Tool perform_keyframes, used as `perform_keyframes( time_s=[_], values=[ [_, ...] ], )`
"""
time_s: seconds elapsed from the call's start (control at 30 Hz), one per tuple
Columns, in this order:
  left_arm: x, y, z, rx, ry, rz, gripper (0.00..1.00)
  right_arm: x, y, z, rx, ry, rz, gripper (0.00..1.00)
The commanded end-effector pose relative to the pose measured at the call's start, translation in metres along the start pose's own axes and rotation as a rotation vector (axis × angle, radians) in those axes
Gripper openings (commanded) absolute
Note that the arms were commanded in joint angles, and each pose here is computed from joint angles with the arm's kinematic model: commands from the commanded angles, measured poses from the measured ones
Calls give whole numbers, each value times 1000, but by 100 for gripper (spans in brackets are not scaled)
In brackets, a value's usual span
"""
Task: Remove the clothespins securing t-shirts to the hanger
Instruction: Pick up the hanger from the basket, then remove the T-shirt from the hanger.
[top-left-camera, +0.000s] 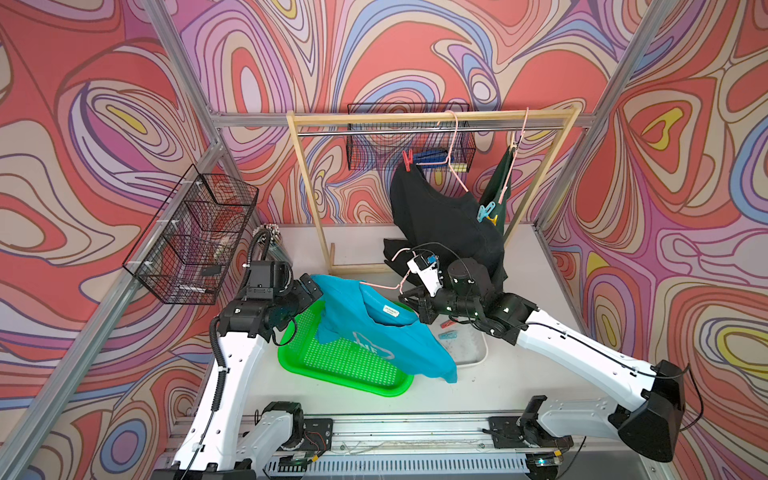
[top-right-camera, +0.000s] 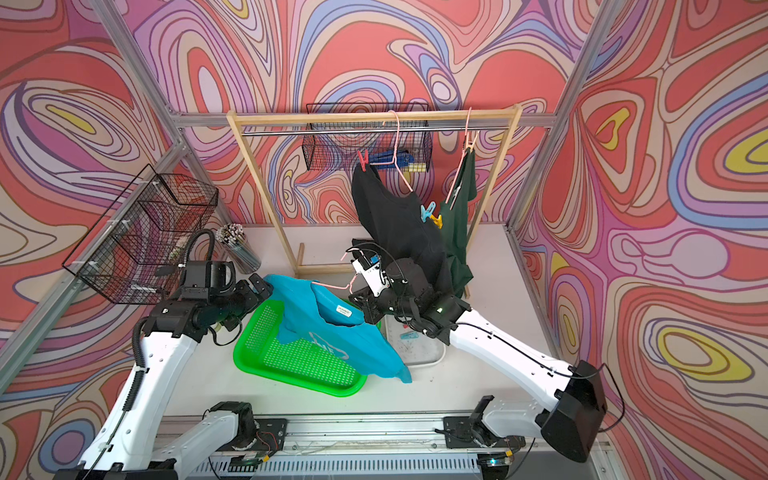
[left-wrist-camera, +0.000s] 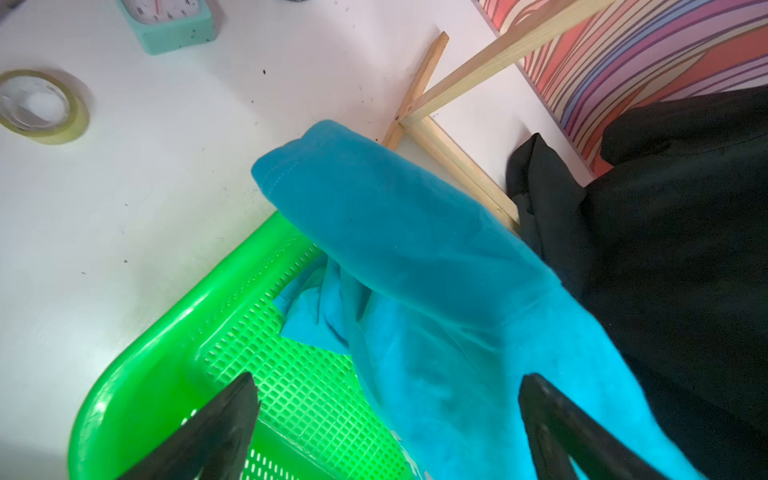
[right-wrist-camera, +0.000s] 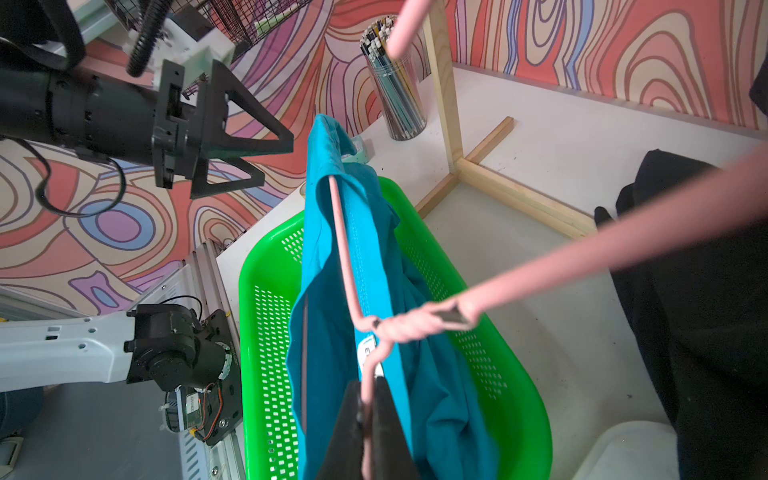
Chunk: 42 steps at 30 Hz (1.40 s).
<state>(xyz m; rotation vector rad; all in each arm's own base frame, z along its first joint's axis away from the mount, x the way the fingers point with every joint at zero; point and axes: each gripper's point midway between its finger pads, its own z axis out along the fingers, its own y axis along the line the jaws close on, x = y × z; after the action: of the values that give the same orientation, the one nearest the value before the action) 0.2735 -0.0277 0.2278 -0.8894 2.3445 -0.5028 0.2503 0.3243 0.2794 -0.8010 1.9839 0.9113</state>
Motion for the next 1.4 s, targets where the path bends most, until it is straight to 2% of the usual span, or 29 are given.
perform_keyframes(
  time_s=[0.0, 0.17, 0.57, 1.03, 1.17, 1.37],
  values=[
    [0, -13, 12, 87, 45, -71, 100, -6, 4, -6, -22, -36, -6, 0],
    [-6, -17, 23, 125, 35, -158, 100, -5, 5, -6, -25, -34, -12, 0],
    [-29, -11, 26, 155, -19, -262, 100, -4, 7, -7, -39, -38, -16, 0],
    [-34, -24, 63, 231, 48, -334, 99, -5, 15, -9, -83, -38, -30, 0],
    [-35, -22, 65, 237, 34, -356, 88, -6, 15, -9, -79, -40, -31, 0],
    [-34, -23, 64, 248, 30, -366, 47, -4, 14, -9, -75, -37, -30, 0]
  ],
)
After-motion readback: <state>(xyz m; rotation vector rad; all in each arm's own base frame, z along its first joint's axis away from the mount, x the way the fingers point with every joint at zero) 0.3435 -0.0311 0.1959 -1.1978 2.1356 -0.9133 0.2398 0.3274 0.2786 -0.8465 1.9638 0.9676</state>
